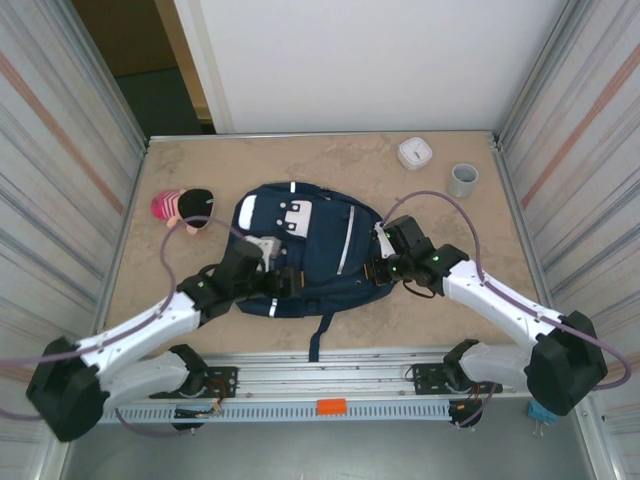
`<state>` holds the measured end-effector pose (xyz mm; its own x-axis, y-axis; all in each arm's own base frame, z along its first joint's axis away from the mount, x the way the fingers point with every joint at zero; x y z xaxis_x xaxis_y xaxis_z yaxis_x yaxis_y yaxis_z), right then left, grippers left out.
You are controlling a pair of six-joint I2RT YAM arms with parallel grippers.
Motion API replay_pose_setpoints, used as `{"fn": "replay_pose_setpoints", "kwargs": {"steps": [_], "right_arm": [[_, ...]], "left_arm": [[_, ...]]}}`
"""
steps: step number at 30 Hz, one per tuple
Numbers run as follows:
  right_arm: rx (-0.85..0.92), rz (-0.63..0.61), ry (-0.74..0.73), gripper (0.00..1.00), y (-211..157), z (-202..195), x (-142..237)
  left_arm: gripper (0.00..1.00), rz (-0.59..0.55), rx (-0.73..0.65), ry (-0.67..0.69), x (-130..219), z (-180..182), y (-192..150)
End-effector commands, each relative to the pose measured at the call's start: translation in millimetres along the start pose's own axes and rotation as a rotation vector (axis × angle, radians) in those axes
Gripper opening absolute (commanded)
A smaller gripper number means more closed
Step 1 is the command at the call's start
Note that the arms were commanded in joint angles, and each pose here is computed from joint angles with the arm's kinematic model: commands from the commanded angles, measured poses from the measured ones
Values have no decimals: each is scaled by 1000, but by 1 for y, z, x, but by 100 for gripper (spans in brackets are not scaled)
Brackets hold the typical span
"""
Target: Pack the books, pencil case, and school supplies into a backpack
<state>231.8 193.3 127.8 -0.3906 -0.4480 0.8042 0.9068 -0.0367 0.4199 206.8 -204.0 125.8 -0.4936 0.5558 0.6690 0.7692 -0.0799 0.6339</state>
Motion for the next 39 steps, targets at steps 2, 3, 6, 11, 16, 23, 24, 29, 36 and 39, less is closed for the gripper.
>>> {"fn": "replay_pose_setpoints", "kwargs": {"steps": [2,3,6,11,16,23,24,29,36,39], "right_arm": [[-24,-4,36,0,-5,7,4],[-21,-3,42,0,-6,10,4],[-11,7,57,0,-12,18,4],[18,40,90,0,-31,39,1],[33,64,118,0,-49,62,-6],[74,72,163,0,-50,94,-21],[84,73,173,0,-49,99,-22],[102,61,210,0,-38,123,-29],[117,58,208,0,-32,129,-34],[122,69,211,0,-32,128,-35]], "left_arm": [[77,30,392,166,10,47,-53],[78,22,414,176,11,52,-59],[79,-20,421,200,15,62,-63],[80,-69,415,191,12,72,-43],[80,-107,473,109,-5,75,-11],[79,-132,391,67,-29,85,71],[79,-139,385,54,-31,86,83],[78,-143,350,7,-43,85,132],[78,-152,483,-91,-18,57,108],[77,-127,523,-110,-12,34,77]]}}
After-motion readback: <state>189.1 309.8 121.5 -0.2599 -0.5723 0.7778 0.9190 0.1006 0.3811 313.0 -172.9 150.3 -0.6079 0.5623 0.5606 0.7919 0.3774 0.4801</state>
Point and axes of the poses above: each hand's point on the last joint's axis, 136 mm out from that joint toward the fingers, its own x axis back along the fingers, its own z axis along the line the jaws close on, y = z × x, the point moved 1 cm from there along x, back along the fingers, and after that the axes turned 13 degrees about -x, right-handed, at the moved point
